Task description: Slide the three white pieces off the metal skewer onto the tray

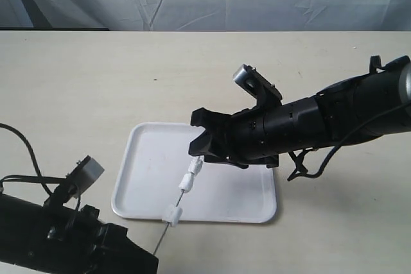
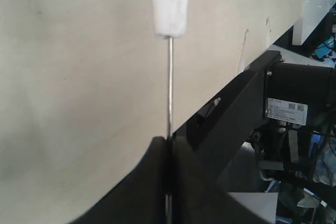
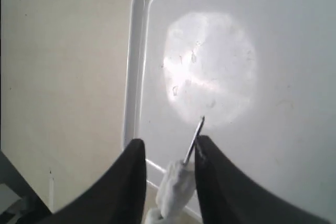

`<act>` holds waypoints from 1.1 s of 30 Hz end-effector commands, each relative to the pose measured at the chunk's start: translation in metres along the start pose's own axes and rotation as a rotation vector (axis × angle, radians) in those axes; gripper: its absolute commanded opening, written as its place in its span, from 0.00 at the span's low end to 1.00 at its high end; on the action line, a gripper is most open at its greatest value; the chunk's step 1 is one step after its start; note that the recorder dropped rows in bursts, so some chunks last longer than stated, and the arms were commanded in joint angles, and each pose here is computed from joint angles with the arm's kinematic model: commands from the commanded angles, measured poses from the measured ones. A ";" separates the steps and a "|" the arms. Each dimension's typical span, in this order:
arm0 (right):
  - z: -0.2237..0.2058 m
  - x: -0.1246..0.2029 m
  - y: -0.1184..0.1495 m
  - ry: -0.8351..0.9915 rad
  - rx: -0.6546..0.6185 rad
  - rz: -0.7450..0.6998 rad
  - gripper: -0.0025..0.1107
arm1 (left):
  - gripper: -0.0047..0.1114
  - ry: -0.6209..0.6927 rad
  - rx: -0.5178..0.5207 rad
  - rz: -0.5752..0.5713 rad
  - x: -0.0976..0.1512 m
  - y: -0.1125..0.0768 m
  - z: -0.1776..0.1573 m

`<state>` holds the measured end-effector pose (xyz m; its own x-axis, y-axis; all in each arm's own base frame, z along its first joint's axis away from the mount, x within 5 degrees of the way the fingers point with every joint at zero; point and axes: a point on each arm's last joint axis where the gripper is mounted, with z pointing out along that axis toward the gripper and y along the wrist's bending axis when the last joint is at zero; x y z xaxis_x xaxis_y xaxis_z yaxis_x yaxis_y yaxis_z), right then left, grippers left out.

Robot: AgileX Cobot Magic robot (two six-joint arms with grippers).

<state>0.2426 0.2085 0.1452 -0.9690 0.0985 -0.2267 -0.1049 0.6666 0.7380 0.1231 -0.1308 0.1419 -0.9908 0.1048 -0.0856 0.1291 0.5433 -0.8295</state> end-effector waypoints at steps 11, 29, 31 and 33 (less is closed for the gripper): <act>-0.001 0.000 0.003 0.016 -0.033 -0.037 0.39 | 0.04 -0.063 0.053 0.045 0.002 -0.002 0.000; -0.001 0.001 0.004 0.023 -0.045 -0.037 0.27 | 0.04 -0.065 0.080 0.059 0.002 -0.004 -0.001; -0.001 0.000 0.004 0.020 -0.040 -0.037 0.24 | 0.04 -0.065 0.080 0.059 0.002 -0.004 -0.001; -0.001 0.000 0.004 0.020 -0.040 -0.037 0.24 | 0.04 -0.064 0.084 0.062 0.002 -0.004 -0.001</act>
<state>0.2396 0.2114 0.1478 -0.9722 0.0629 -0.2257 -0.1358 0.6337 0.7616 0.1234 -0.1320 0.1441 -0.9830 0.0753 -0.1676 0.1829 0.4871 -0.8540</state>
